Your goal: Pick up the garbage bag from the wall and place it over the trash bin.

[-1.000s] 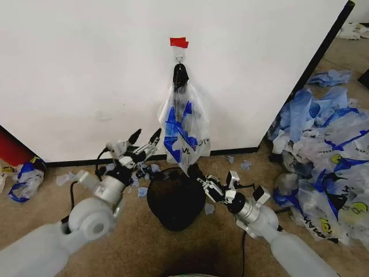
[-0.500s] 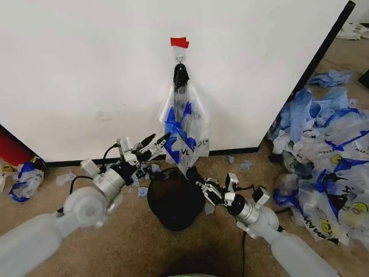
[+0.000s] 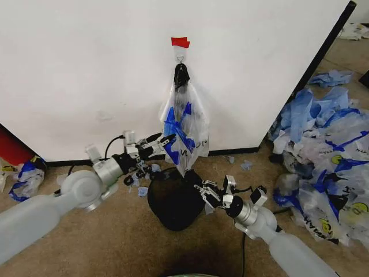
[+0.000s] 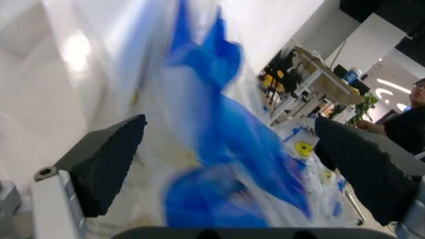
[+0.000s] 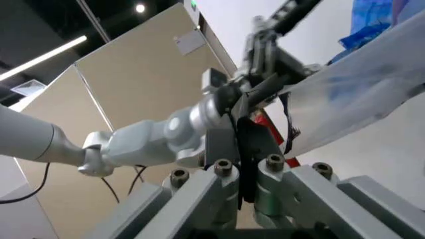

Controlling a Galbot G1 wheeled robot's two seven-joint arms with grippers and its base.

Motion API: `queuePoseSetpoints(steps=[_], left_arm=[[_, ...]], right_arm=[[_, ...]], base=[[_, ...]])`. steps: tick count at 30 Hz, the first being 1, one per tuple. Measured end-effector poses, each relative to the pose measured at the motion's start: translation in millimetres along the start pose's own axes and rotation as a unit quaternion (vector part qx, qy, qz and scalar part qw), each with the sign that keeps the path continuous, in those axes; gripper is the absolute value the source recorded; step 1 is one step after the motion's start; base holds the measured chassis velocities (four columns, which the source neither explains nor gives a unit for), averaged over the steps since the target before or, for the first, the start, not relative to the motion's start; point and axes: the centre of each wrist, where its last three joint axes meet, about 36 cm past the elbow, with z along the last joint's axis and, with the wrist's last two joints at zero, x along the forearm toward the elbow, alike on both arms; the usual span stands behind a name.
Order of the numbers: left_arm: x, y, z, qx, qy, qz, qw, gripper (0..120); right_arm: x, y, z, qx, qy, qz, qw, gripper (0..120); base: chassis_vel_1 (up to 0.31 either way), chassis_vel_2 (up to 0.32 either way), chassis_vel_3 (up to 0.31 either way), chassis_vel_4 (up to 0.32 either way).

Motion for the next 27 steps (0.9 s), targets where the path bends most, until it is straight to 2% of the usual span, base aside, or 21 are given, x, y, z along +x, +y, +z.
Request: queuePoseSetpoints(steps=[7, 18, 27], left_arm=[[2, 14, -3, -0.002, -0.008, 0.005, 1.0, 100], [7, 5, 6, 0.023, -0.001, 0.04, 0.9989, 96], [1, 10, 5, 0.019, 0.004, 0.048, 0.9987, 92]], right_arm=[[1, 1, 5, 0.001, 0.001, 0.0, 1.0, 0], [2, -4, 6, 0.003, 0.005, 0.003, 1.0, 0], [7, -3, 3, 0.008, 0.008, 0.008, 1.0, 0]], base=[[0.0, 0.0, 0.0, 0.0], [0.0, 0.0, 0.0, 0.0], [0.0, 0.0, 0.0, 0.0]])
